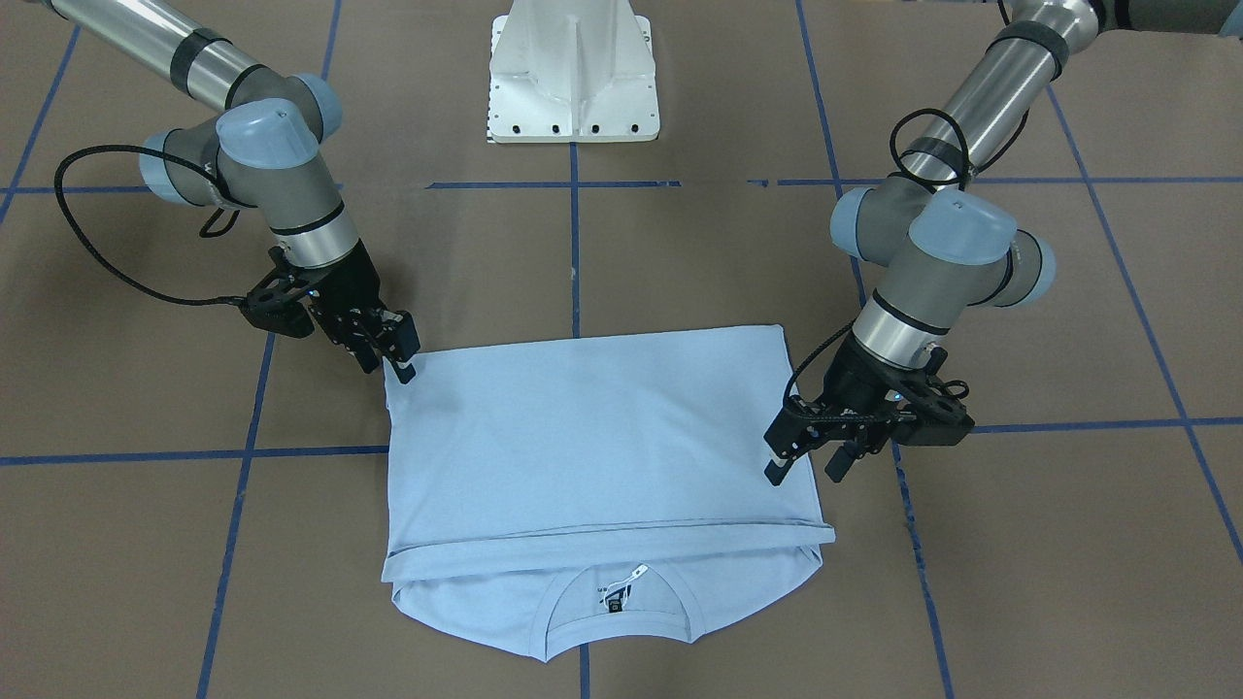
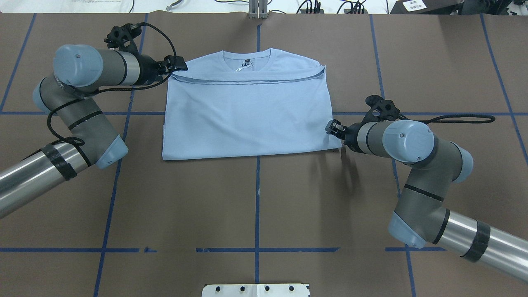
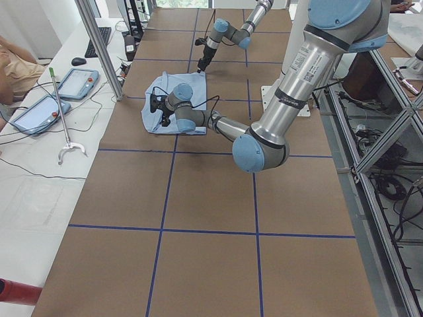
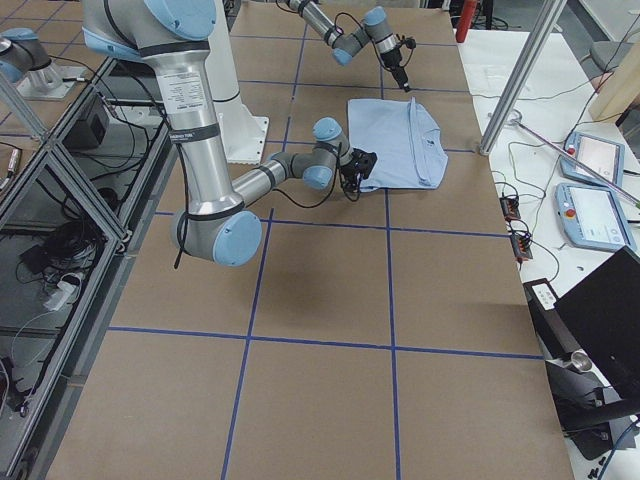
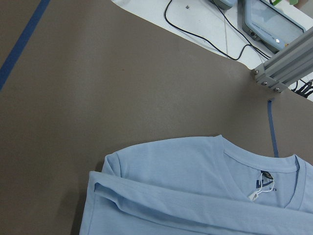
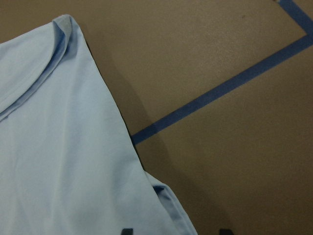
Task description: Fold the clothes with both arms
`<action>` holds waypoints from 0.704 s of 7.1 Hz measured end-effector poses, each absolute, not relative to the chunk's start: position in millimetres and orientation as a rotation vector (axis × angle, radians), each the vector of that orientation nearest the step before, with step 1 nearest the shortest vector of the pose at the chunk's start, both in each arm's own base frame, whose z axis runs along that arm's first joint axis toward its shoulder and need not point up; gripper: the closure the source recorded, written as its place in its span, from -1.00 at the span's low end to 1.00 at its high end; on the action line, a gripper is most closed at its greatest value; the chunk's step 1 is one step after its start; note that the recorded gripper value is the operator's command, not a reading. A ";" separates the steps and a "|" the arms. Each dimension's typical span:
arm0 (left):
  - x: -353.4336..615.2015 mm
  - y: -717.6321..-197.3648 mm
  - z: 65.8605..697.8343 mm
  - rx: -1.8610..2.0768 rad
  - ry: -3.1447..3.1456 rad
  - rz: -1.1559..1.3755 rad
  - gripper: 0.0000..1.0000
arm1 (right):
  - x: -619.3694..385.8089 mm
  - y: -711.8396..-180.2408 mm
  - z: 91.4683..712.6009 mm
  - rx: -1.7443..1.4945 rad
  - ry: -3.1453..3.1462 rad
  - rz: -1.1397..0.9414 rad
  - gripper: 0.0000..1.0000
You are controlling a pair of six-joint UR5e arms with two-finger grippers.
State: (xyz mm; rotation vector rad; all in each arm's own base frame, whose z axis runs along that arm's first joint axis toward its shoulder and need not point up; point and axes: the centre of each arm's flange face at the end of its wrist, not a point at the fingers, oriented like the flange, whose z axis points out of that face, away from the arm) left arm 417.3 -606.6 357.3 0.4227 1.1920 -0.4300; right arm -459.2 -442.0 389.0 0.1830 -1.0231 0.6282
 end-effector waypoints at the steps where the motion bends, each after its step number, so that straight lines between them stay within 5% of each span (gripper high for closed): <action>1: 416.4 -607.1 357.9 0.423 1.191 -0.432 -0.89 | -461.3 -439.8 391.3 0.180 -1.019 0.625 -0.27; 3: 415.7 -607.5 358.7 0.424 1.189 -0.434 -0.89 | -465.4 -435.8 392.9 0.173 -1.016 0.617 0.35; 4: 415.6 -607.5 359.1 0.424 1.188 -0.434 -0.89 | -466.5 -434.7 392.3 0.171 -1.017 0.614 0.90; 5: 415.4 -607.5 359.4 0.424 1.187 -0.435 -0.89 | -466.5 -434.2 391.4 0.169 -1.019 0.613 1.00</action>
